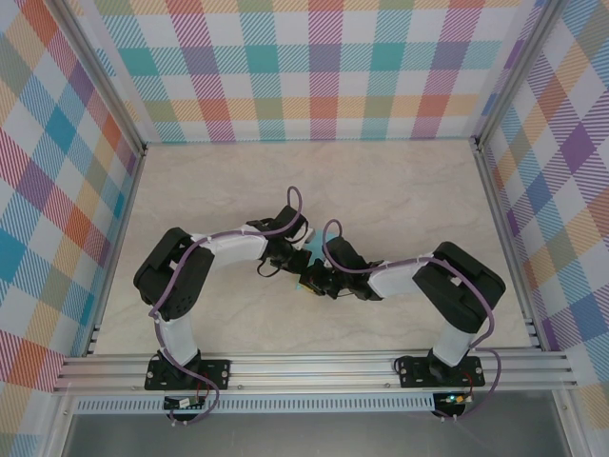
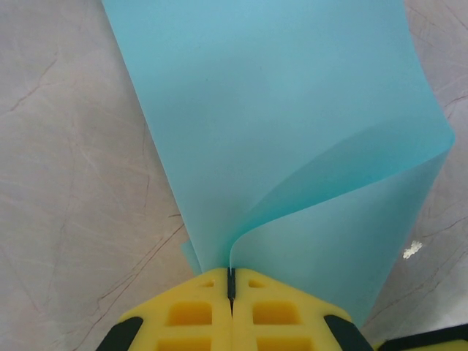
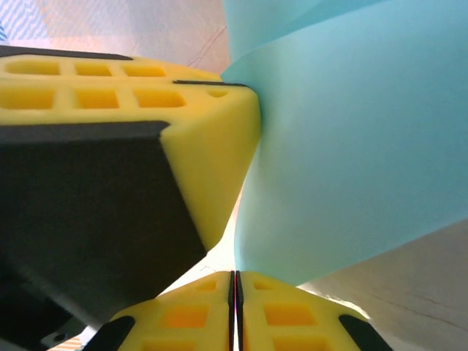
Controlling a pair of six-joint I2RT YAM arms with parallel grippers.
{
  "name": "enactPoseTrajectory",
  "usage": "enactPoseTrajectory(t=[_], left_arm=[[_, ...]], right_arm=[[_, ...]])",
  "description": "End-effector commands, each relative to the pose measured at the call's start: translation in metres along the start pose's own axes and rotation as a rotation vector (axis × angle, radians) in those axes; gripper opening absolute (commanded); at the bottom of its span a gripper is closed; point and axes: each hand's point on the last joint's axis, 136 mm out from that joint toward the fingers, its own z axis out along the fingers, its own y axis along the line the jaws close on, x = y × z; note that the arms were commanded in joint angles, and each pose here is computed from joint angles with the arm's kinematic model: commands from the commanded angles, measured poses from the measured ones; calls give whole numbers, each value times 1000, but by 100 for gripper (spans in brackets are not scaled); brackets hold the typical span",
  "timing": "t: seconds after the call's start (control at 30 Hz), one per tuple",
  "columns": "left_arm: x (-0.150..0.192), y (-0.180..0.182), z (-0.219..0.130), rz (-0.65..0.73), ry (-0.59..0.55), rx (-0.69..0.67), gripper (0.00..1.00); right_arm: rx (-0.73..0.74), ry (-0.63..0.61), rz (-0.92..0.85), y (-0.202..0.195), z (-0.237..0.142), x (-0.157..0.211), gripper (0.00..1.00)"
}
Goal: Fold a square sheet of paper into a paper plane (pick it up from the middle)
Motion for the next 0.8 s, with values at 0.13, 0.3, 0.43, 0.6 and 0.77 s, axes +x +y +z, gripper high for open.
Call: enactPoseTrajectory(t=[0.13,0.3,0.43,0.6,0.77], left_arm=[[16,9,12,-20,60,-4,0],[14,9,11,-20,60,-1,0],[14,11,9,-21,62,-2,0],[16,11,10,-24,63,-2,0],[16,10,11,-28,66,4,0]], right_arm=[[-1,22,21,-10,17,4,11],[-5,3,10,-7,9,3,11],[32,-66,-30,-2,-14,-10,11],[86,-152,-5,-16,-46,-42,12],[36,-118,-14,-10,-41,-56,12]])
